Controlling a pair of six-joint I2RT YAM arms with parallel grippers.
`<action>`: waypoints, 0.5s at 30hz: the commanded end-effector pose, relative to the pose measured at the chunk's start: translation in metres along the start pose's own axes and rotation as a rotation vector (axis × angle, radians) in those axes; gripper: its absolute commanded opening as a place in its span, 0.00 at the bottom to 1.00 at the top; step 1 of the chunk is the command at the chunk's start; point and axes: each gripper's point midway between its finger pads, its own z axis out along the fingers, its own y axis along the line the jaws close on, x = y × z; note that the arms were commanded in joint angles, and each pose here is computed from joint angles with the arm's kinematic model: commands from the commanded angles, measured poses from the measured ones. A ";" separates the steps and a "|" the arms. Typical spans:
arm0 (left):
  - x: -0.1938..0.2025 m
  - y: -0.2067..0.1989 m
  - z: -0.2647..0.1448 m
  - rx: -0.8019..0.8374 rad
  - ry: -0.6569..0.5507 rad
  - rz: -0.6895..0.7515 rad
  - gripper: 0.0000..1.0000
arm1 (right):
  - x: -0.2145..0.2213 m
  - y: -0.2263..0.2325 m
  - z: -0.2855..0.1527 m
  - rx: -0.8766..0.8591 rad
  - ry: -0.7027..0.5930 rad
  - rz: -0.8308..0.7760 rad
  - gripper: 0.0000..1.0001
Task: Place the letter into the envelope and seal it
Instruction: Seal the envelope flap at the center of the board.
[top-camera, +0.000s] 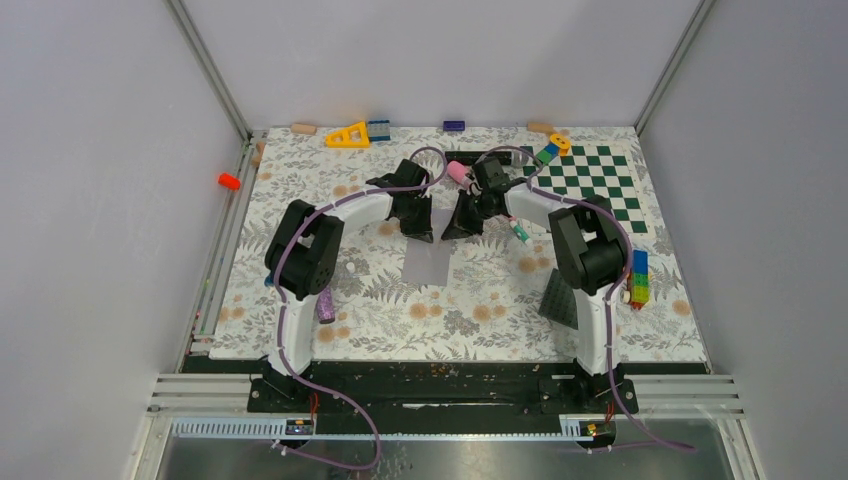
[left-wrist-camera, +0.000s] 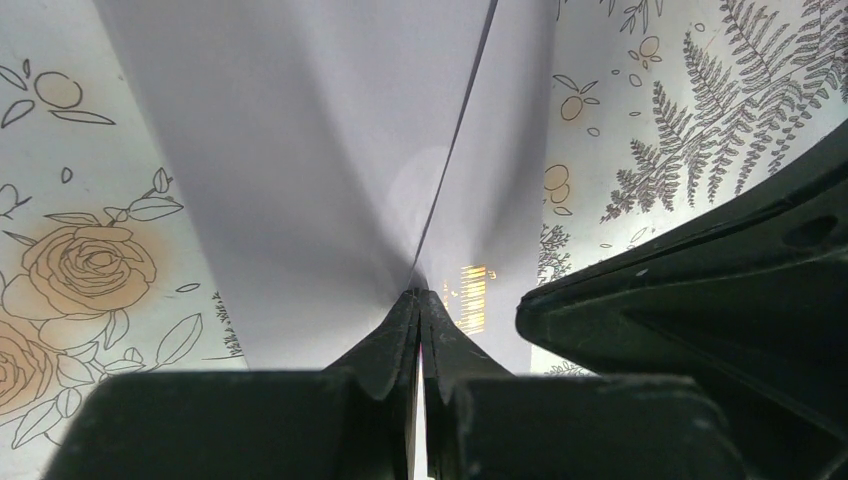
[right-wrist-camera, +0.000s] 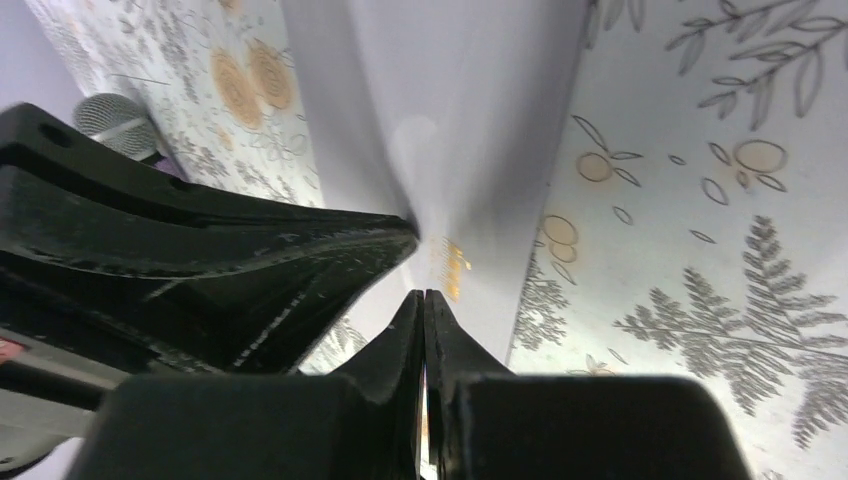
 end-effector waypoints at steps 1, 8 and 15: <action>0.029 0.013 0.009 -0.025 0.087 -0.003 0.00 | -0.007 0.028 -0.001 -0.098 -0.030 0.058 0.00; 0.033 0.014 0.012 -0.012 0.107 -0.002 0.00 | -0.006 0.016 0.019 -0.030 -0.005 0.086 0.00; 0.034 0.013 0.011 -0.007 0.107 -0.008 0.00 | -0.005 -0.001 0.023 0.112 -0.026 0.094 0.00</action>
